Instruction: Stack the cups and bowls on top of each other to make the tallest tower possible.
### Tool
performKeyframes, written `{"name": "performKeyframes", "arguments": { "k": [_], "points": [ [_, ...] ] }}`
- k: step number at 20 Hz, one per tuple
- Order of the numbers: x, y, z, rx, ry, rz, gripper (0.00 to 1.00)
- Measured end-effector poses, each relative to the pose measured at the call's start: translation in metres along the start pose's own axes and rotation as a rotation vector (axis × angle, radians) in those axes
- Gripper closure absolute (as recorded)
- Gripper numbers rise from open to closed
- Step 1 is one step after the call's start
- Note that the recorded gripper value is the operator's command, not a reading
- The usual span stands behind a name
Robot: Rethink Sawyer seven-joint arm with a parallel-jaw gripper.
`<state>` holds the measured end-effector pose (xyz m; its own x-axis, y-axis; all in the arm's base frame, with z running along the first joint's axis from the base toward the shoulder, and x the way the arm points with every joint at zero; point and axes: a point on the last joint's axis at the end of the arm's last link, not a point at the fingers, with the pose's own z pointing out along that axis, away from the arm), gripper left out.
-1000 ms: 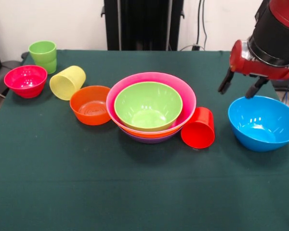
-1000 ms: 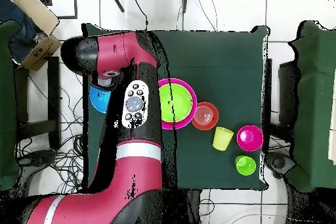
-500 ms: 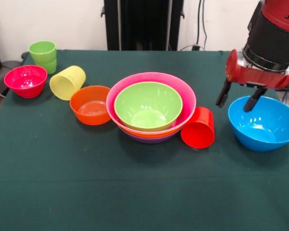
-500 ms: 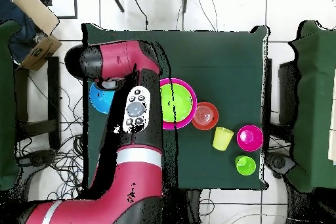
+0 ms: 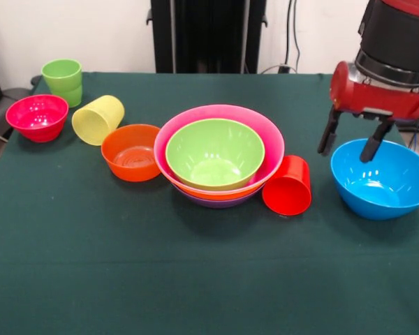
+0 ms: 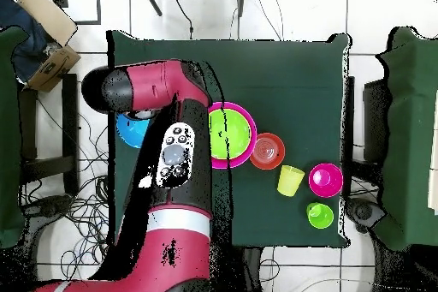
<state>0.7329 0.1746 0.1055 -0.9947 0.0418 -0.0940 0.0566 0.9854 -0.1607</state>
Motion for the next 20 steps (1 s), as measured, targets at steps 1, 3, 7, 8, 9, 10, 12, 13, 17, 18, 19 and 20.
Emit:
{"name": "performKeyframes", "arguments": {
  "k": [1, 3, 7, 8, 9, 10, 12, 13, 17, 18, 19, 20],
  "points": [
    [-0.001, 0.0, -0.003, -0.002, -0.02, -0.001, 0.0],
    [-0.002, 0.0, -0.007, -0.005, -0.044, -0.001, 0.0],
    [-0.004, 0.0, -0.012, -0.012, -0.089, -0.001, 0.0],
    [-0.005, 0.0, -0.013, -0.014, -0.103, -0.001, 0.0],
    [-0.004, 0.0, -0.014, -0.017, -0.119, 0.0, 0.0],
    [-0.004, 0.0, -0.014, -0.019, -0.125, 0.0, 0.0],
    [-0.004, -0.001, -0.013, -0.022, -0.144, 0.001, 0.0],
    [-0.003, -0.002, -0.011, -0.024, -0.155, 0.002, 0.0],
    [-0.001, -0.007, -0.004, -0.029, -0.177, 0.008, 0.0],
    [0.0, -0.009, -0.001, -0.031, -0.183, 0.012, 0.0],
    [0.001, -0.013, 0.002, -0.032, -0.186, 0.016, 0.0],
    [0.002, -0.019, 0.006, -0.033, -0.189, 0.025, 0.0]
  ]
}}
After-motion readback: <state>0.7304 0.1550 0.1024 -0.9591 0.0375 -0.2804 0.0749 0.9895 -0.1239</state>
